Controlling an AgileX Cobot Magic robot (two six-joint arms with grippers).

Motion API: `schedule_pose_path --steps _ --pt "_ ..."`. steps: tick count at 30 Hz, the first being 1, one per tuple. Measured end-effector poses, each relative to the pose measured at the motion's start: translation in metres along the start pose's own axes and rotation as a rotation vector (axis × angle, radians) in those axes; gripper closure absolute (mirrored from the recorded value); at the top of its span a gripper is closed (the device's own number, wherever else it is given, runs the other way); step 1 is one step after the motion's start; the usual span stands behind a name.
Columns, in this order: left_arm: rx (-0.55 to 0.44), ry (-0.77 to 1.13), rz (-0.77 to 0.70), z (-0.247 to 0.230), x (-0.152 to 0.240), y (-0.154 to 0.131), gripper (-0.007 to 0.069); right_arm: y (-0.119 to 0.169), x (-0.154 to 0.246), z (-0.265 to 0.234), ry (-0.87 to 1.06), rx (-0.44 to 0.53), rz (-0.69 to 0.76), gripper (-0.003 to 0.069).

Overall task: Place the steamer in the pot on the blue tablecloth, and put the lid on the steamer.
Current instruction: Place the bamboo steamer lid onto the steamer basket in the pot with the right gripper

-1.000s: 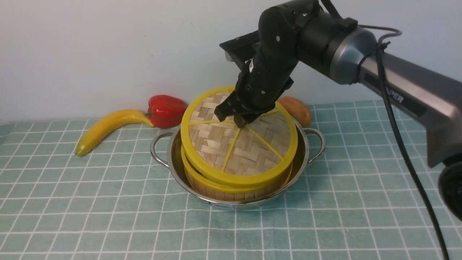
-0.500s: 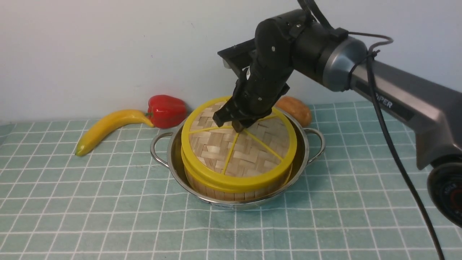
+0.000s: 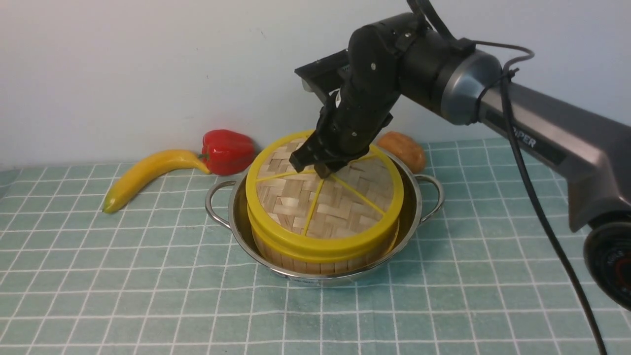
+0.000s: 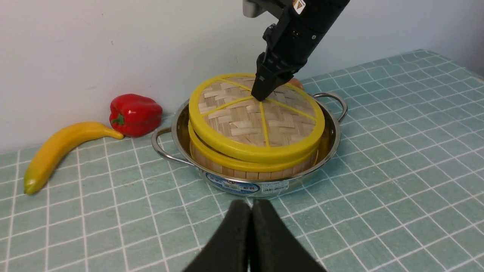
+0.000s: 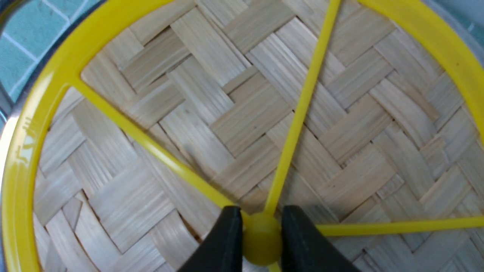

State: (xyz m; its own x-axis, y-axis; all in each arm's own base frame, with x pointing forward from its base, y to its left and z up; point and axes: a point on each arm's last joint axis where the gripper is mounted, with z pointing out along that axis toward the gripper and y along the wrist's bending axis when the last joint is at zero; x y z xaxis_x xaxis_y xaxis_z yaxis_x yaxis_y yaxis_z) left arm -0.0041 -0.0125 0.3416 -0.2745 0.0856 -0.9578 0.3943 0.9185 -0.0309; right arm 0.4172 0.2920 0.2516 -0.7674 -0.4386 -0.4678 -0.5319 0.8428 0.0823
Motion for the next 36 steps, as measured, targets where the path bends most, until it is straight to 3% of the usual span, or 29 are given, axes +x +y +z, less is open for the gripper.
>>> schedule_pose_path --steps 29,32,36 --pt "-0.002 0.0 0.002 0.0 0.0 0.0 0.0613 0.002 -0.002 0.019 -0.035 -0.032 -0.007 0.0512" --pt "-0.002 0.0 0.002 0.0 0.0 0.0 0.0612 0.002 -0.002 0.018 -0.034 -0.034 -0.003 0.0463" --pt "-0.002 0.0 0.002 0.0 0.0 0.0 0.0592 0.003 -0.002 0.014 -0.028 -0.037 -0.002 0.0318"
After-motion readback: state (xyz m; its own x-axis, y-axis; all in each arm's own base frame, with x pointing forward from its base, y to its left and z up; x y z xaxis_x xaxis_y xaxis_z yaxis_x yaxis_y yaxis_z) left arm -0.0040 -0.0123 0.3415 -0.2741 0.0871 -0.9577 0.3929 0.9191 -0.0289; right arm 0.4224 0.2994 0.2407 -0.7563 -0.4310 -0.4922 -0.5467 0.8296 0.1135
